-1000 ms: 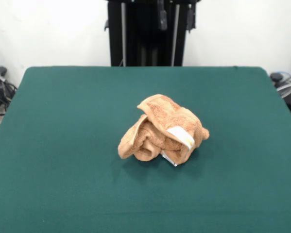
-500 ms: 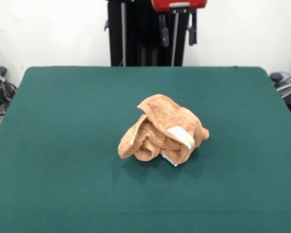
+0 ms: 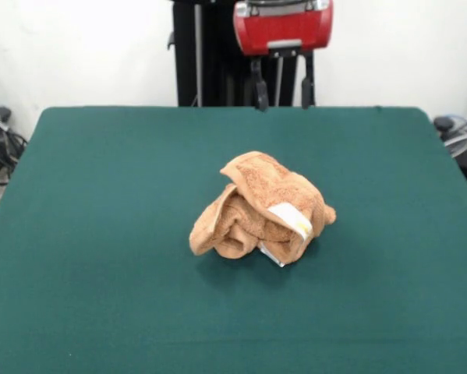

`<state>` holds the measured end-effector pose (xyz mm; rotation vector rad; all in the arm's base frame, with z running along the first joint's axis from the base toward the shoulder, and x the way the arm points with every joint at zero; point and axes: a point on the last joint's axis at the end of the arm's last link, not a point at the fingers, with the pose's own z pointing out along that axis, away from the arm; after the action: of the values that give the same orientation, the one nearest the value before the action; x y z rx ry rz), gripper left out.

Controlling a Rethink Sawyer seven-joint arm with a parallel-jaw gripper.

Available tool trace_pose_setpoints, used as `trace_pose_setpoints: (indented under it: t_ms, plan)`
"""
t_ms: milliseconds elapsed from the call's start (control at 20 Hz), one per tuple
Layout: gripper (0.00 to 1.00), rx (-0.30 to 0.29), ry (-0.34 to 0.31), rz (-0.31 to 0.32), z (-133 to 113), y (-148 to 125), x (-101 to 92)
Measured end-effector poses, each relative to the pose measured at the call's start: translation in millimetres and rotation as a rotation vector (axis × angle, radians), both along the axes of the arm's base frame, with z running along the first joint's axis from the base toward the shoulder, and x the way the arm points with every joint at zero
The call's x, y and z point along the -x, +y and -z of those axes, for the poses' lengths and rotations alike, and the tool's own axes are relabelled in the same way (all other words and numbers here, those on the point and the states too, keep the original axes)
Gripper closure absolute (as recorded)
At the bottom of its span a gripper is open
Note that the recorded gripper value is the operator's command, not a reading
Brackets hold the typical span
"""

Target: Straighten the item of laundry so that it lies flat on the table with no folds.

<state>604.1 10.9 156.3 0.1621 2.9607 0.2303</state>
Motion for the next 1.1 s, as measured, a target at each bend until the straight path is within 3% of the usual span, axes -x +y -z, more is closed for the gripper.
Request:
trace_pose_setpoints:
  t_ms: [300,600,750,1100]
  plan:
    - [0.00,-0.015,0.015,0.002,0.2,-8.2,-25.2]
    - [0.00,-0.023,0.027,0.001,-16.2,-20.8,-56.9]
    - [0.00,-0.023,0.025,0.002,-21.0,-24.1,-63.3]
    - [0.00,0.026,-0.024,-0.013,-38.9,-43.3,-88.2]
